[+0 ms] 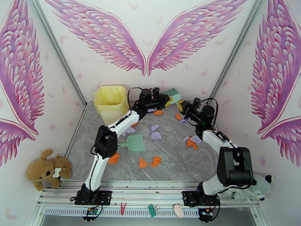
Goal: Sweep away the paper scraps from the table
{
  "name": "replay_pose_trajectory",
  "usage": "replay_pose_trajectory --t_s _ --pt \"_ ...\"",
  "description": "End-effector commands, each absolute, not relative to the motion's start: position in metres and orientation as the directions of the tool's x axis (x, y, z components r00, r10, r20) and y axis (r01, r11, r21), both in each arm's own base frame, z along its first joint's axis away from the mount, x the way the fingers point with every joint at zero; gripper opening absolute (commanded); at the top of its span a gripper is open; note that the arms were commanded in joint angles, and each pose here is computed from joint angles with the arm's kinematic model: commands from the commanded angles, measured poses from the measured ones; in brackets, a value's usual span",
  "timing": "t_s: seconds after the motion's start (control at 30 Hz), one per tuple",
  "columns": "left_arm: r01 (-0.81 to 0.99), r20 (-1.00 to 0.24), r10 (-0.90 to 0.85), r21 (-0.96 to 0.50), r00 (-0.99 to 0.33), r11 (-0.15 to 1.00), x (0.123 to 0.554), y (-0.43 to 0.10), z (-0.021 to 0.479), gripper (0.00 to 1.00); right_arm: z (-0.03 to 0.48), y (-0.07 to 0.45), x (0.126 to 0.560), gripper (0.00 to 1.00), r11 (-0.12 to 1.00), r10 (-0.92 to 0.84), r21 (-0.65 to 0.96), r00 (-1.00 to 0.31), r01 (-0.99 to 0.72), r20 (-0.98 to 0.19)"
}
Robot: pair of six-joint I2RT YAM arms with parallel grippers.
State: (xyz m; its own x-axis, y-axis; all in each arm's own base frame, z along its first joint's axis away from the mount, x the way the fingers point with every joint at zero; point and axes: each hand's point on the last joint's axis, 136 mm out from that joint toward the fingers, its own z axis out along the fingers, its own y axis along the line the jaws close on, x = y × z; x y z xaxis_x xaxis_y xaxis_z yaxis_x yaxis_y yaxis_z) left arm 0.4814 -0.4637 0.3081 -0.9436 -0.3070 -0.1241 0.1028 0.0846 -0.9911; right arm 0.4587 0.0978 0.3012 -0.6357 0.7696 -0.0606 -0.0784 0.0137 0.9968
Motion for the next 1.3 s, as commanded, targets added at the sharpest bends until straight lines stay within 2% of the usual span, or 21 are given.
replay_pose_trajectory --t_s 0.0,0.17,0.33,0.37,0.47,0.57,0.63,0.7,0.77,0.87,0.97,1.07,1.13,1.17,1.27 --pt "0.171 -0.195 -0.285 -0.979 -0.938 0.108 0.479 -0.463 0.318 0.99 0.295 0.101 0.454 0.03 0.023 0.757 0.999 -0.652 -0.040 -0.043" --pt "0.206 -0.260 -0.236 -0.951 -0.936 0.229 0.463 -0.444 0.312 0.99 0.263 0.093 0.439 0.00 0.158 0.745 0.979 -0.666 0.129 -0.033" --pt "0.226 -0.322 -0.213 -0.898 -0.922 0.377 0.444 -0.404 0.297 0.99 0.243 0.081 0.423 0.00 0.347 0.717 0.908 -0.690 0.234 -0.096" --pt "0.244 -0.356 -0.191 -0.864 -0.915 0.440 0.438 -0.393 0.296 0.99 0.241 0.078 0.420 0.00 0.379 0.710 0.891 -0.696 0.251 -0.107" --pt "0.336 -0.499 -0.045 -0.643 -0.865 0.688 0.418 -0.355 0.292 0.99 0.243 0.072 0.417 0.00 0.446 0.693 0.854 -0.707 0.268 -0.141" --pt "0.360 -0.538 0.056 -0.479 -0.841 0.801 0.403 -0.320 0.288 0.99 0.245 0.069 0.420 0.00 0.474 0.685 0.838 -0.711 0.270 -0.158" --pt "0.281 -0.497 0.000 -0.489 -0.868 0.826 0.404 -0.296 0.277 0.99 0.243 0.069 0.422 0.00 0.475 0.681 0.834 -0.717 0.280 -0.146" --pt "0.232 -0.454 -0.066 -0.569 -0.888 0.789 0.405 -0.279 0.271 0.99 0.241 0.070 0.425 0.00 0.471 0.679 0.833 -0.722 0.291 -0.132" --pt "0.218 -0.480 -0.108 -0.572 -0.870 0.791 0.402 -0.259 0.275 0.99 0.238 0.070 0.426 0.00 0.472 0.678 0.828 -0.725 0.301 -0.122" --pt "0.215 -0.577 -0.035 -0.360 -0.816 0.908 0.388 -0.219 0.286 0.99 0.236 0.070 0.427 0.00 0.477 0.674 0.823 -0.729 0.309 -0.117" --pt "0.216 -0.559 0.089 -0.166 -0.824 0.962 0.368 -0.191 0.275 0.99 0.230 0.070 0.426 0.00 0.489 0.662 0.811 -0.742 0.321 -0.106" --pt "0.195 -0.489 0.067 -0.216 -0.870 0.957 0.355 -0.183 0.253 0.99 0.223 0.071 0.426 0.00 0.500 0.649 0.801 -0.754 0.329 -0.095" --pt "0.253 -0.456 0.126 -0.229 -0.881 0.940 0.343 -0.188 0.242 0.99 0.221 0.071 0.426 0.00 0.505 0.644 0.796 -0.759 0.333 -0.092" --pt "0.299 -0.454 0.195 -0.170 -0.869 0.939 0.336 -0.189 0.239 0.99 0.220 0.071 0.426 0.00 0.506 0.642 0.795 -0.761 0.334 -0.089" --pt "0.466 -0.392 0.489 0.160 -0.779 0.870 0.318 -0.179 0.226 0.99 0.217 0.073 0.425 0.00 0.510 0.634 0.791 -0.769 0.337 -0.082"
